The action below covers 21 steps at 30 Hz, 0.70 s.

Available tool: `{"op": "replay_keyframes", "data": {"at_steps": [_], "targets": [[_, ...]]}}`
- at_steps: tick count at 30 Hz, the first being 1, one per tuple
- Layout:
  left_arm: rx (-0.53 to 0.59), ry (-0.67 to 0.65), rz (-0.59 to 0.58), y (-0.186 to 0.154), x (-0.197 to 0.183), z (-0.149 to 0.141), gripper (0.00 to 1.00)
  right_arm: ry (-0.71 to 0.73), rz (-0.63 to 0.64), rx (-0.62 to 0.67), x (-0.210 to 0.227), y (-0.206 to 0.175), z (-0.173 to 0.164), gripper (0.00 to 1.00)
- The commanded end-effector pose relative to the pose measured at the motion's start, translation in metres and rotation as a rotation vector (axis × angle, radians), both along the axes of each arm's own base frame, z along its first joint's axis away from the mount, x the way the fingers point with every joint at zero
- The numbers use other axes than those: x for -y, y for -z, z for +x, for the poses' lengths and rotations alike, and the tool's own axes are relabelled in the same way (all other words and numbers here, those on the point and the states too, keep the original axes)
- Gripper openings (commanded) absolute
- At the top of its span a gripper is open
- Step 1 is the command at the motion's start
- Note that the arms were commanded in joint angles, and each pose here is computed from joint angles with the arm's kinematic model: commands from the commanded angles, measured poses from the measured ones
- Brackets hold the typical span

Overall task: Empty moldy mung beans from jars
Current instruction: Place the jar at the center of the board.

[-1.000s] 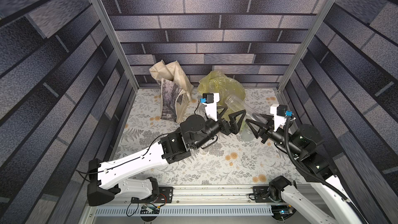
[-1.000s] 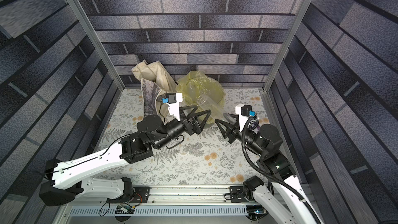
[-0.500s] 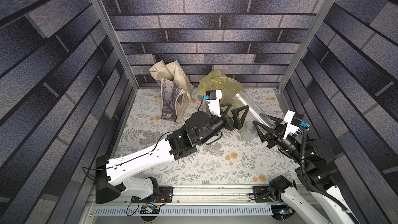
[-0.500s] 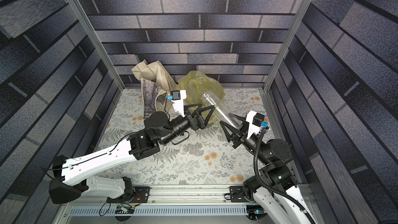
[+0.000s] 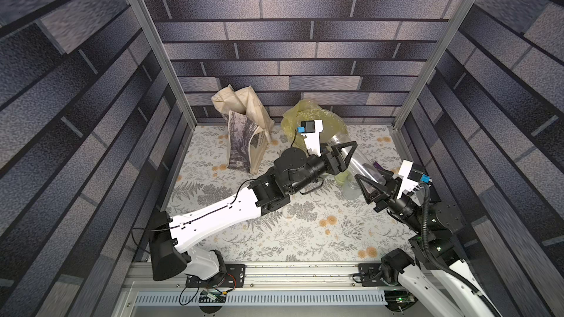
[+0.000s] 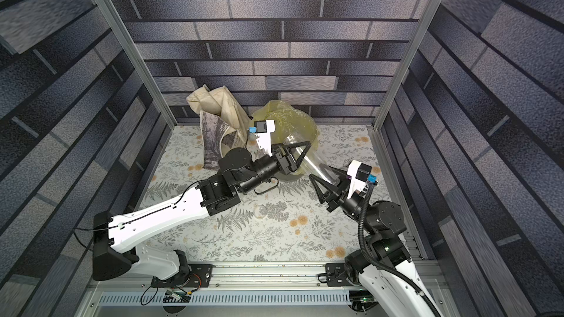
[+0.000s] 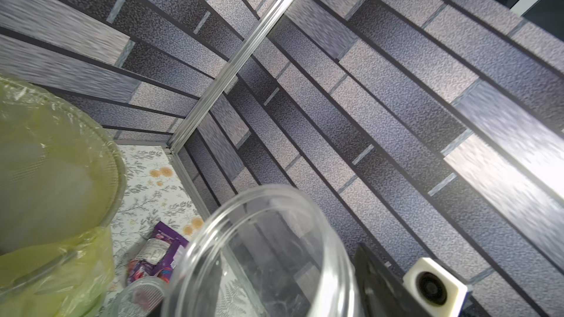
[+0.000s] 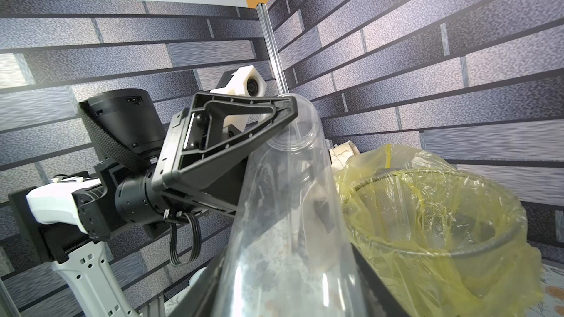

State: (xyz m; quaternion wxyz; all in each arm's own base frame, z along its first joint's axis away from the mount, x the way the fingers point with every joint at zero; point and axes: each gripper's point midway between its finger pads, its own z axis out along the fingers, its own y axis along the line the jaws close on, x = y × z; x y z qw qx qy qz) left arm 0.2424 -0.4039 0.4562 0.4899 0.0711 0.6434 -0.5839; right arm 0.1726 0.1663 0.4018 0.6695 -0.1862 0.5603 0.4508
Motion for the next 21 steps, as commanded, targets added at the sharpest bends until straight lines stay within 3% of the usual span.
{"op": "replay_keyframes", "data": {"at_steps": [1,10,16,21], "targets": [[0.016,0.056,-0.019,-0.005,0.004,-0.003,0.59,-0.033,0.031,0.035,-0.003,-0.007,-0.002,0.35],[-0.022,0.191,0.051,0.005,0.027,-0.002,0.53,-0.021,0.006,0.026,-0.009,-0.009,0.011,0.39],[-0.035,0.209,0.064,0.008,0.032,0.0,0.77,-0.023,0.001,0.034,-0.011,-0.011,0.014,0.38],[-0.03,0.24,0.071,0.007,0.035,-0.002,0.69,-0.024,-0.005,0.025,-0.013,-0.011,0.017,0.38]]}}
